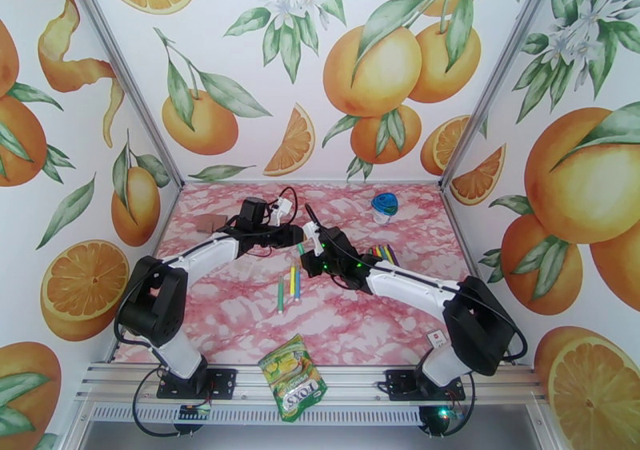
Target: Open the pen caps
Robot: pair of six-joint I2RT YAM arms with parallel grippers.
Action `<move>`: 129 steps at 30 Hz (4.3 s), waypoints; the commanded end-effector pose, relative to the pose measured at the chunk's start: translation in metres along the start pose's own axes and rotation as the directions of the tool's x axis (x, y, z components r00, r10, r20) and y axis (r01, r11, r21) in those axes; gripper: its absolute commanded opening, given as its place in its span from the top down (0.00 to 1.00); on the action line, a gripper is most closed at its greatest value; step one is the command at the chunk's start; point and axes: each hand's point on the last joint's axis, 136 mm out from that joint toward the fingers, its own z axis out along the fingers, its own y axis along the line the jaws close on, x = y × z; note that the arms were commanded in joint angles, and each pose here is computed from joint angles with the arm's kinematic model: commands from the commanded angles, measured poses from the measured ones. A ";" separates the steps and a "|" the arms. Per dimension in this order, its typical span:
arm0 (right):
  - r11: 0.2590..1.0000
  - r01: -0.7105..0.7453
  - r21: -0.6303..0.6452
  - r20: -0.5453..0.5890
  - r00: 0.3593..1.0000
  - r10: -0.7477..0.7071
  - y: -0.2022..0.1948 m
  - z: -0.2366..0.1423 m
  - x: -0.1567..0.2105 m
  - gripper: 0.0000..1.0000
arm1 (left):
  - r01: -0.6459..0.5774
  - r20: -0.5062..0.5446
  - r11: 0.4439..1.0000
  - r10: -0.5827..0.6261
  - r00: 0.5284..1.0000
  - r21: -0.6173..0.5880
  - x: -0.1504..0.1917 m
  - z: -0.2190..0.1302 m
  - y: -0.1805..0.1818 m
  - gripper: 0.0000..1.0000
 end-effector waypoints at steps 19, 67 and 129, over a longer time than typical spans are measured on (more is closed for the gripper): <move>0.999 -0.001 -0.035 0.009 1.000 0.001 0.004 0.009 -0.001 0.67 | -0.032 0.018 0.997 0.031 0.999 0.064 -0.012 0.000 -0.019 0.99; 0.998 0.060 -0.025 -0.033 0.998 -0.061 -0.007 0.014 0.046 1.00 | 0.179 0.300 0.981 -0.148 0.942 -0.080 -0.085 -0.044 0.047 1.00; 0.820 -0.260 0.510 0.038 0.959 0.281 -0.167 -0.024 0.060 0.98 | -0.173 -0.301 0.722 -0.051 0.952 -0.670 0.056 -0.068 0.091 1.00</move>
